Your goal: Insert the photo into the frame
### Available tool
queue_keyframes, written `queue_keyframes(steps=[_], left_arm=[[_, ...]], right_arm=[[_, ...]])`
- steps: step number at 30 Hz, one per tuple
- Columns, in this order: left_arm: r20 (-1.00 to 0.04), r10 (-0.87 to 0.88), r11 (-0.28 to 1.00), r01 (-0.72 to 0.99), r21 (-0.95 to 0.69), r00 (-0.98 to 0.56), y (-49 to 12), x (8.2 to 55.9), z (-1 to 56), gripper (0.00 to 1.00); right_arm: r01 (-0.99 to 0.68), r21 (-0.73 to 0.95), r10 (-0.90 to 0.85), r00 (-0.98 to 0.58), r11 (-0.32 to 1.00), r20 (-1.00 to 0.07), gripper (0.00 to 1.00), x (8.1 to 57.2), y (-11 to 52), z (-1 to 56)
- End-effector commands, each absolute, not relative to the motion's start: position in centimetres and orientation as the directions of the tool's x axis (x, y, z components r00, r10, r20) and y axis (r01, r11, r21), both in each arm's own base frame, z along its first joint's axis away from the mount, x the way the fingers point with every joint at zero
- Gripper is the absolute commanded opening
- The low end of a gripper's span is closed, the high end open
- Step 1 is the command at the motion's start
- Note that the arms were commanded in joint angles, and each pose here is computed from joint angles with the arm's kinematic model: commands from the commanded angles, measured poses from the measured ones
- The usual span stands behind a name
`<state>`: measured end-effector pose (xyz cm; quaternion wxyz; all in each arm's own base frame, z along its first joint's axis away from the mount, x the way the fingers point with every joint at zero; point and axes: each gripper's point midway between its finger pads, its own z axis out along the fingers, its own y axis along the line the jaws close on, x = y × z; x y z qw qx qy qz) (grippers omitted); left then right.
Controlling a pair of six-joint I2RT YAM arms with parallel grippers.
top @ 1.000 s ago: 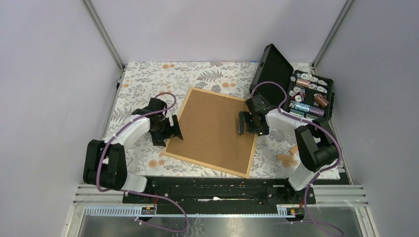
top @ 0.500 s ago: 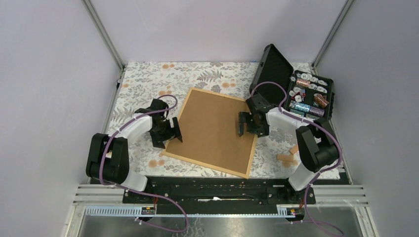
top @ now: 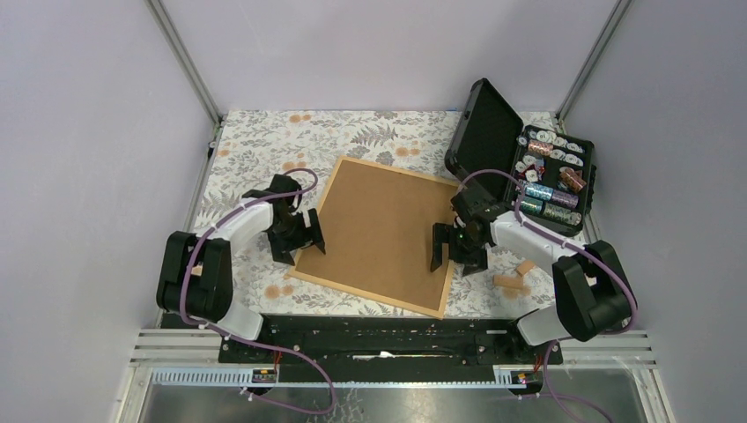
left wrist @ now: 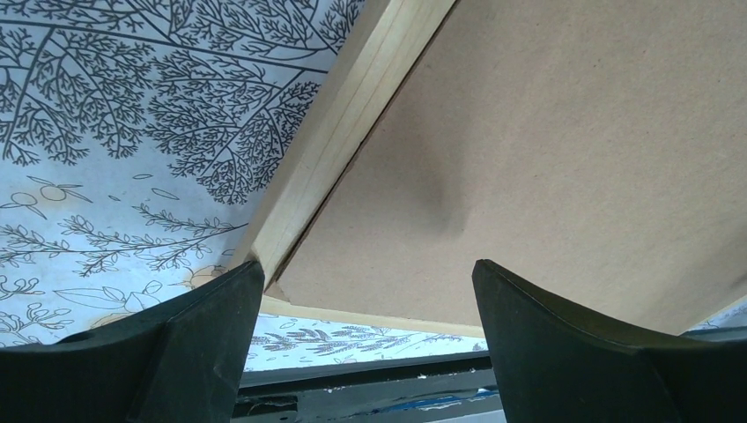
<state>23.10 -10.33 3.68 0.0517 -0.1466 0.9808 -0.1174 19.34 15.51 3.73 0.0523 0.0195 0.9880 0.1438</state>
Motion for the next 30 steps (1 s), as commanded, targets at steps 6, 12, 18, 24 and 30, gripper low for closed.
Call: queue_keyframes(steps=[6,12,18,24,30], left_arm=[[-0.007,-0.237,0.914,-0.221,-0.341,-0.971,-12.4,22.9,3.1,0.93],[0.044,-0.210,0.856,-0.205,-0.475,-0.977,-14.7,22.2,4.8,0.92],[0.000,-0.195,0.793,-0.158,-0.588,-0.981,-16.5,23.1,8.2,0.91],[-0.051,-0.211,0.724,-0.121,-0.679,-0.976,-17.9,23.9,11.8,0.89],[-0.098,-0.229,0.701,-0.094,-0.707,-0.969,-18.1,24.1,13.7,0.88]], right_arm=[[0.086,0.393,0.101,-0.995,0.915,-0.017,0.89,17.5,17.3,2.2],[0.101,0.426,0.115,-0.993,0.899,-0.008,0.88,17.9,18.0,1.7],[0.113,0.457,0.126,-0.992,0.882,0.001,0.87,18.0,18.7,1.6],[0.117,0.465,0.131,-0.991,0.878,0.004,0.86,18.0,18.8,1.4],[0.111,0.464,0.133,-0.991,0.879,-0.014,0.86,18.2,18.7,1.6]])
